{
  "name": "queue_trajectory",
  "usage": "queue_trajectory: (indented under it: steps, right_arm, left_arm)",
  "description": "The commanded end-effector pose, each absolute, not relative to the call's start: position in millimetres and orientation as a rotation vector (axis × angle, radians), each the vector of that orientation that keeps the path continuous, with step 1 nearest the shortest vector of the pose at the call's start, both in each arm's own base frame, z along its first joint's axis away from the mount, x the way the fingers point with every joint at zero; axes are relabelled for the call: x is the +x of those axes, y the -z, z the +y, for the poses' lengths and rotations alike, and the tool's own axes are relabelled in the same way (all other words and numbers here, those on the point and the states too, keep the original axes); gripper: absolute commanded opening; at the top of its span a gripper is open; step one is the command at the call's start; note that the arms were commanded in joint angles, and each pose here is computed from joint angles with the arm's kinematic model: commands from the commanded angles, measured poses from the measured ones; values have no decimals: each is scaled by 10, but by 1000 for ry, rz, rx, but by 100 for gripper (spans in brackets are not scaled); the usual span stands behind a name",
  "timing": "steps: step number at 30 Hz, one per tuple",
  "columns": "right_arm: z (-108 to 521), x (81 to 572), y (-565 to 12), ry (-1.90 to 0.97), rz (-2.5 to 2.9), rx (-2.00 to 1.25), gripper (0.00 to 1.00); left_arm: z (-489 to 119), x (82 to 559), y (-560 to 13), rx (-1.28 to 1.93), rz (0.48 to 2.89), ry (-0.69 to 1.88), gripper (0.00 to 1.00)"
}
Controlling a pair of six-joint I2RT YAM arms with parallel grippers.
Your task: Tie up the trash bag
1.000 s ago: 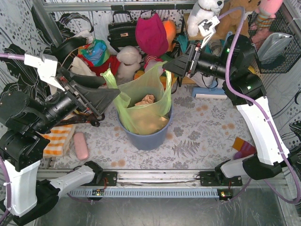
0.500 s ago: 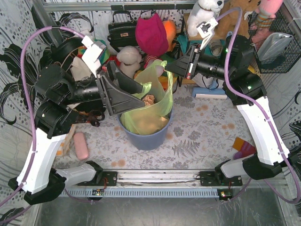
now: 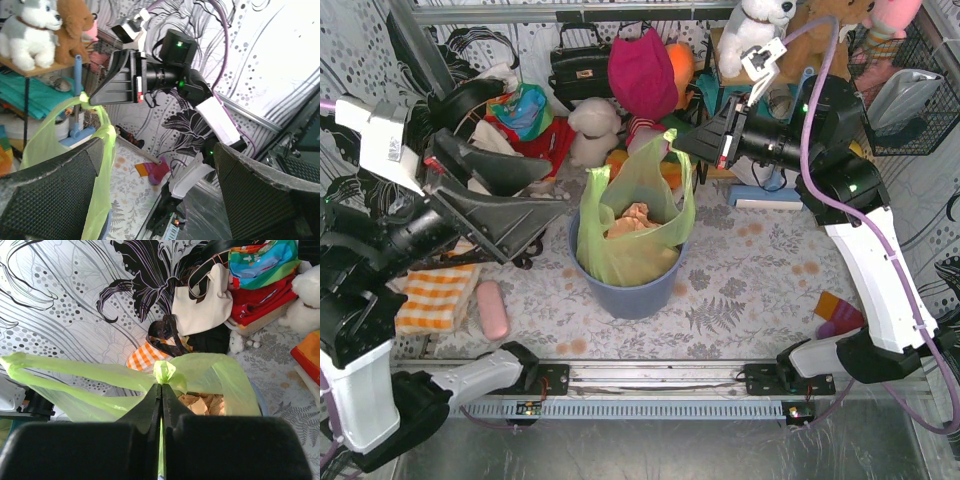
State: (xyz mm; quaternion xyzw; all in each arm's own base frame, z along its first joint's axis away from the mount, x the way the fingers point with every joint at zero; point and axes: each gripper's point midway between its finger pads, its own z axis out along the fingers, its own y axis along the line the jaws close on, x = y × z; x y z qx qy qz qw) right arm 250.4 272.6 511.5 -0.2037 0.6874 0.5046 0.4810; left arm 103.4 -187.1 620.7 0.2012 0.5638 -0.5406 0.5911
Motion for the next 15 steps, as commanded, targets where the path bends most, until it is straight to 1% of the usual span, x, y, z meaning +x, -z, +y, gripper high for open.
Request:
queue_trajectory:
  steps: [1, 3, 5, 9, 11, 15]
  right_arm:
    - [2676, 2417, -5282, -1218, 1602, -514, 0]
    - [2669, 2410, -5279, -1216, 1602, -513, 0]
    - [2649, 2414, -5286, -1206, 1597, -503, 0]
    - [2614, 2444, -5284, -1183, 1585, -477, 0]
    - [2628, 2449, -5282, -1190, 1582, -478, 0]
    - [2647, 2453, -5299, -1202, 1574, -480, 0]
  left_arm:
    - [-1776, 1338, -6065, 332, 1362, 1145, 100]
    - [-1801, 1350, -6011, 328, 1382, 1159, 100]
    - [-1910, 1222, -6013, 392, 1351, 1256, 100]
    - [-2207, 766, -6099, 638, 1231, 1610, 100]
    - [-2311, 683, -6046, 710, 1234, 1762, 99]
    - [-2373, 687, -5930, 726, 1304, 1837, 99]
